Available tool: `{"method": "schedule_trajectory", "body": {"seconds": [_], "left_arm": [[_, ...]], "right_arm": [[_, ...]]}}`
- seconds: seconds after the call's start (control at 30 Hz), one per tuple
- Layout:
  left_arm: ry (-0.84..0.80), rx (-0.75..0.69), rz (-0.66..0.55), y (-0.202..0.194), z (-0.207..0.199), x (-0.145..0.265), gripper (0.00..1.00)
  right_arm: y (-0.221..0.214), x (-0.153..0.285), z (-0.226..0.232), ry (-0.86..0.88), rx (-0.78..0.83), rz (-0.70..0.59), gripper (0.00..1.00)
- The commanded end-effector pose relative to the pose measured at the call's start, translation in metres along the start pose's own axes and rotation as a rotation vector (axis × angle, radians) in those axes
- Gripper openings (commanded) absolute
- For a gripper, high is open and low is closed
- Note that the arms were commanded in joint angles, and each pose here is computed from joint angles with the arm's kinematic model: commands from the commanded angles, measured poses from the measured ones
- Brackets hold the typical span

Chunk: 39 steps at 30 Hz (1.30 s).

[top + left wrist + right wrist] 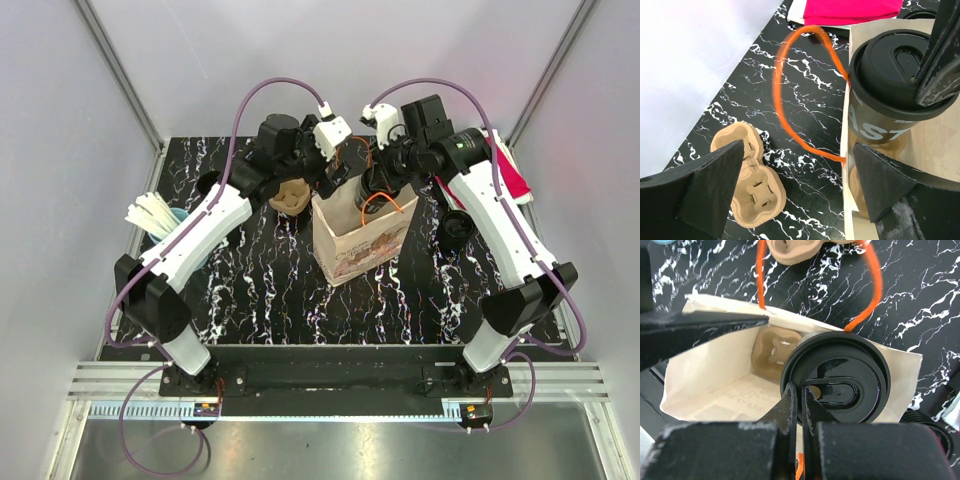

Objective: Pack the takeout coffee

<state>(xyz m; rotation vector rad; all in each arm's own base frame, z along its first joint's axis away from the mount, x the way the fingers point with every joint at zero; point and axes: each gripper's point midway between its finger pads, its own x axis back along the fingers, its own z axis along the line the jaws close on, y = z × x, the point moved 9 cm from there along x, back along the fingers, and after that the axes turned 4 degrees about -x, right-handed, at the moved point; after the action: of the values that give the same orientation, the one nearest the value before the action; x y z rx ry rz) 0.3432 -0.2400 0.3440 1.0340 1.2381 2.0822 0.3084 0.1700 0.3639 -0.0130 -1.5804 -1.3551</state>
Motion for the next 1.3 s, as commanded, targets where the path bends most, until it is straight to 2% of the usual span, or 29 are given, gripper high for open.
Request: {"method": "schedule_trajectory", "body": {"seconds": [0.0, 0.07, 0.23, 0.33, 0.43, 0.47, 0.6, 0.9, 1.17, 1.27], "left_arm": [[0.003, -0.009, -0.088, 0.020, 0.007, 0.003, 0.96], [0.002, -0.006, -0.078, 0.017, 0.007, 0.002, 0.91], [0.012, -0.002, -0.073, 0.013, 0.008, 0.001, 0.72], [0.012, -0.001, -0.073, 0.013, 0.008, 0.001, 0.68], [0.015, 0.003, -0.067, 0.010, 0.008, -0.001, 0.59], [0.013, 0.001, -0.066, 0.010, 0.008, -0.002, 0.53], [0.018, 0.003, -0.064, 0.010, 0.008, -0.002, 0.41], [0.018, 0.021, -0.069, 0.009, 0.010, -0.002, 0.35], [0.017, 0.026, -0.073, 0.007, 0.013, 0.005, 0.20], [0.020, 0.028, -0.075, 0.006, 0.014, 0.006, 0.18]], "right_arm": [[-0.004, -0.002, 0.005, 0.023, 0.115, 0.028, 0.00], [-0.008, -0.005, 0.005, 0.035, 0.150, 0.042, 0.00], [-0.015, -0.010, 0.004, 0.046, 0.219, 0.064, 0.00], [-0.017, -0.012, 0.001, 0.048, 0.255, 0.075, 0.00], [-0.017, -0.014, -0.001, 0.050, 0.289, 0.084, 0.00], [-0.018, -0.015, -0.001, 0.052, 0.295, 0.093, 0.00], [-0.022, -0.018, -0.002, 0.077, 0.346, 0.123, 0.00], [-0.033, -0.029, -0.008, 0.101, 0.405, 0.180, 0.00], [-0.042, -0.033, -0.009, 0.122, 0.423, 0.212, 0.00], [-0.046, -0.035, -0.008, 0.144, 0.427, 0.222, 0.00]]}}
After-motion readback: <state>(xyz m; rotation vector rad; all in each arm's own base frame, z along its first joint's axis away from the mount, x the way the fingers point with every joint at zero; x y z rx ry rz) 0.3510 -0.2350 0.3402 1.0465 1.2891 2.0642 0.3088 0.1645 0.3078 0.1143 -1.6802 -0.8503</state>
